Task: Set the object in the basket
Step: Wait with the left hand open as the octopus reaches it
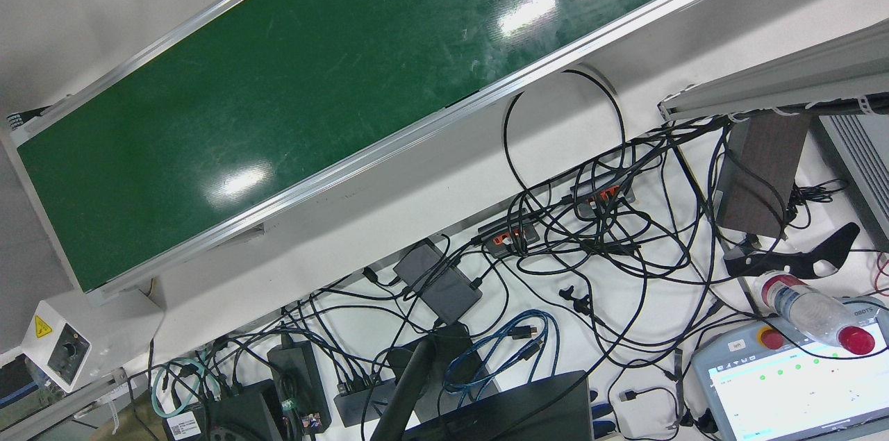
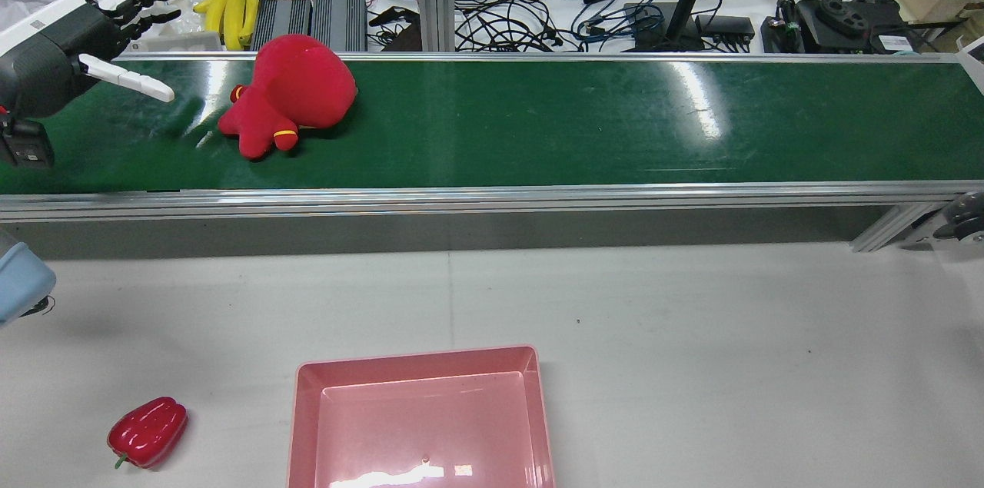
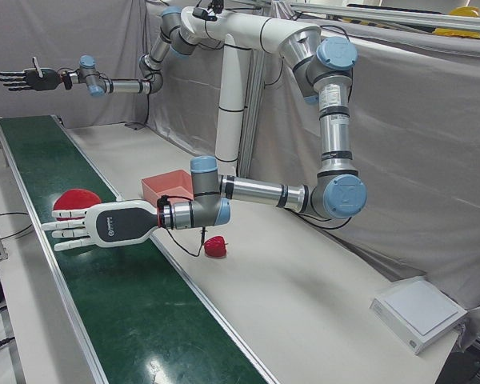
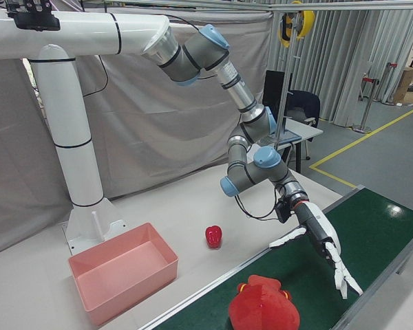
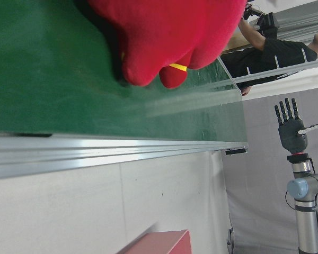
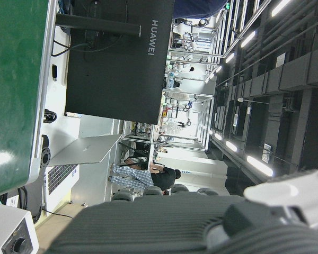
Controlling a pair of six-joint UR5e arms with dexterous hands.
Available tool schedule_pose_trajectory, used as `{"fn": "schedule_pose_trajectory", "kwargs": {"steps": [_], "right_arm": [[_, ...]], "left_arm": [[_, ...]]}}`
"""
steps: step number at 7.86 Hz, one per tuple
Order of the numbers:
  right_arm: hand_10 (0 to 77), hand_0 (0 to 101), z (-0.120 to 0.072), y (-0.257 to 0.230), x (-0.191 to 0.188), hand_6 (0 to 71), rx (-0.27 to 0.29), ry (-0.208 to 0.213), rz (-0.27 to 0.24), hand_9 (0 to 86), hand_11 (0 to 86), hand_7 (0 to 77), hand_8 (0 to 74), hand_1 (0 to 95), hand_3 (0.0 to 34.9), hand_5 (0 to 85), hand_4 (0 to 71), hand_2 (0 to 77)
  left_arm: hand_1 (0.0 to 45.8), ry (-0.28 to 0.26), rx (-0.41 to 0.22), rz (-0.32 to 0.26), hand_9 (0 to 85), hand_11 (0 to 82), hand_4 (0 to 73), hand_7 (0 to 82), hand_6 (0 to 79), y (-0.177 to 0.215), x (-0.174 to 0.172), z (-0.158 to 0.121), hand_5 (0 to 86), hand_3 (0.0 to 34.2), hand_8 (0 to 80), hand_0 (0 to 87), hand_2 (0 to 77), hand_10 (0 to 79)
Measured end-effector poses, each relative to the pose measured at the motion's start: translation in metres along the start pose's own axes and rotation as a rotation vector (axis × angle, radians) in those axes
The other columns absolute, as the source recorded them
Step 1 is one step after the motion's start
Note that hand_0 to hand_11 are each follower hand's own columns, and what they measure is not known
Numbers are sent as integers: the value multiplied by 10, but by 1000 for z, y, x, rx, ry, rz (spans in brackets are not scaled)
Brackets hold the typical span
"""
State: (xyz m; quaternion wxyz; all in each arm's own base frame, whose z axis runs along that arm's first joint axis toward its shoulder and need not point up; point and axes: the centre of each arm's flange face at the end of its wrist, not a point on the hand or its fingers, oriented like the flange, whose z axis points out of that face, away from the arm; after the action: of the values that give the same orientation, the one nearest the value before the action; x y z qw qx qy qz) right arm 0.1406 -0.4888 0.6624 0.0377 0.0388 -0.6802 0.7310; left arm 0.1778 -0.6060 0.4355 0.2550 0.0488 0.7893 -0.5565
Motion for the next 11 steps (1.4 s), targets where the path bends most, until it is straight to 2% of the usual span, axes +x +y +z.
{"fn": "schedule_pose_trajectory", "kwargs": {"steps": [6,11], "right_arm": [[0,1,0,0,0,0,0,0,0,0,0,5,0,0,0,0,0,11],[0,0,0,0,0,0,0,0,0,0,0,5,0,0,0,0,0,5]], "left_arm": [[196,-11,15,1,136,5,82,16,27,-11,-6,-7,164,3,82,602,5,0],[196,-14,20,4,125,5,104,22,27,-13,-8,-8,164,4,82,602,5,0]]}}
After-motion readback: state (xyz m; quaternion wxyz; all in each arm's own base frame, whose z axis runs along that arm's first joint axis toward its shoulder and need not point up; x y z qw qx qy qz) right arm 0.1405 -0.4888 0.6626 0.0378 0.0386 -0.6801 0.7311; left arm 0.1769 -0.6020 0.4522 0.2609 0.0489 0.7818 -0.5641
